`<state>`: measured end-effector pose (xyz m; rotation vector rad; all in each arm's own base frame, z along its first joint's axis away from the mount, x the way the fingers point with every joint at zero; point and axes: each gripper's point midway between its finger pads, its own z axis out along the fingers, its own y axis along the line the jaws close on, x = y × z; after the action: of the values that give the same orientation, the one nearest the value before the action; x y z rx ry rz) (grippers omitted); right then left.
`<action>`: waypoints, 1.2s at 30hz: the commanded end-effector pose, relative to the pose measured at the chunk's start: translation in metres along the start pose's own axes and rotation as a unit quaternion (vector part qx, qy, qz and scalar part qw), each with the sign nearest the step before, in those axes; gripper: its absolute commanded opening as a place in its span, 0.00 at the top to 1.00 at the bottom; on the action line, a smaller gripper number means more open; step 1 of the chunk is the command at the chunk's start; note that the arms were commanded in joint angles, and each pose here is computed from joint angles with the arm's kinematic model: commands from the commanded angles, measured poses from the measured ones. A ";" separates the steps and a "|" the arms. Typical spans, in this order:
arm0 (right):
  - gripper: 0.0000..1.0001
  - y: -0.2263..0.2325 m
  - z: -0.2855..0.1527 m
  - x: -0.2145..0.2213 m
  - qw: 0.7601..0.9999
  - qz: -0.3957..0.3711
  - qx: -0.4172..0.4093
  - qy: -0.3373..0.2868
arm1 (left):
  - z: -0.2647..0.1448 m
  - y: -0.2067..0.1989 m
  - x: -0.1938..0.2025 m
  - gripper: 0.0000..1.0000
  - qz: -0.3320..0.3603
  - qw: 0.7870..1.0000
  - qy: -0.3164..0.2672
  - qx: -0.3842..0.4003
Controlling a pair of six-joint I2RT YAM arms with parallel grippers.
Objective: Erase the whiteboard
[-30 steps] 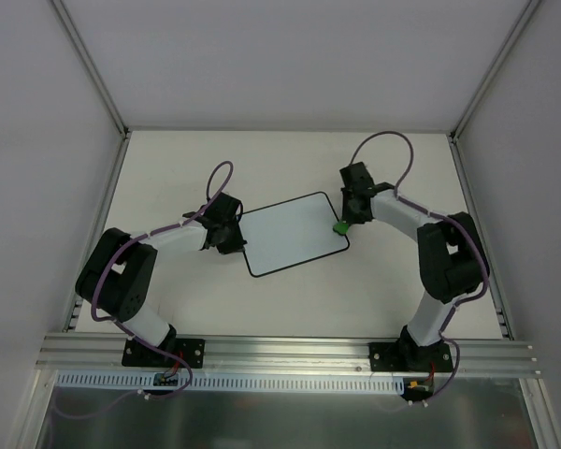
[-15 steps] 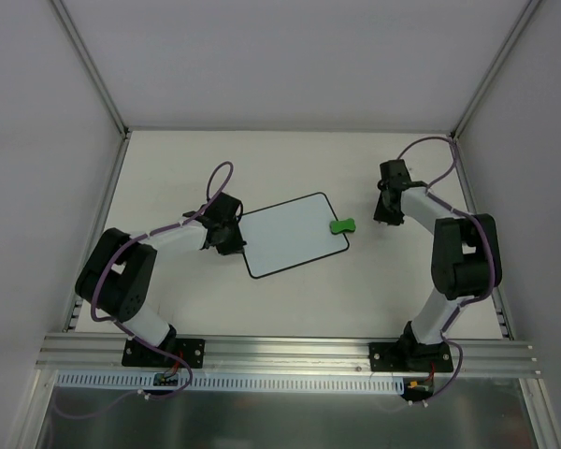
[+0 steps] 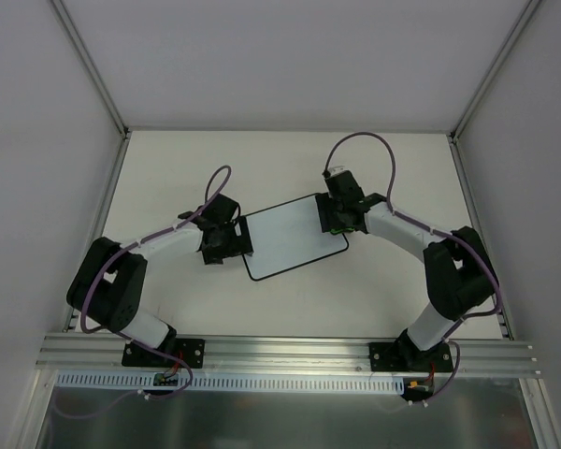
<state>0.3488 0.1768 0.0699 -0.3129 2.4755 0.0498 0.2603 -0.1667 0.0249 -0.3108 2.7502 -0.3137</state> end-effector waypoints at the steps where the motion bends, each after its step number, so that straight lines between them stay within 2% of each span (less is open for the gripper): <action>1: 0.37 0.024 0.005 -0.013 0.999 -0.027 -0.043 -0.010 | -0.027 -0.005 -0.016 0.12 0.016 0.999 -0.032 0.005; 3: 0.39 0.043 0.006 -0.013 0.996 -0.029 -0.084 -0.003 | -0.042 -0.006 -0.028 0.08 0.012 0.998 -0.056 0.015; 6: 0.41 0.054 0.014 -0.009 0.994 -0.021 -0.104 0.011 | -0.063 0.000 -0.047 0.04 0.003 0.995 -0.093 0.022; 10: 0.49 0.057 0.026 -0.005 0.994 -0.020 -0.106 0.024 | -0.087 0.014 -0.063 0.02 -0.001 0.991 -0.136 0.016; 13: 0.50 0.056 0.032 -0.001 0.994 -0.012 -0.103 0.034 | -0.104 0.024 -0.071 0.01 -0.001 0.987 -0.161 0.012; 16: 0.50 0.040 0.038 0.000 0.996 0.014 -0.076 0.037 | -0.116 0.032 -0.073 0.01 -0.002 0.984 -0.179 0.008; 26: 0.49 -0.069 0.030 0.004 0.990 0.128 0.051 0.030 | -0.134 0.050 -0.076 0.01 -0.003 0.978 -0.207 -0.008; 32: 0.48 -0.086 0.026 0.000 0.988 0.142 0.055 0.026 | -0.140 0.056 -0.077 0.01 -0.002 0.975 -0.220 -0.017; 36: 0.42 -0.083 0.001 -0.021 0.990 0.139 0.035 -0.014 | -0.153 0.056 -0.081 0.01 0.001 0.971 -0.237 -0.014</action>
<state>0.3819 0.0959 0.0434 0.0733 2.5698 0.0331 0.2694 -0.0771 0.1604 -0.3484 2.3317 -0.2117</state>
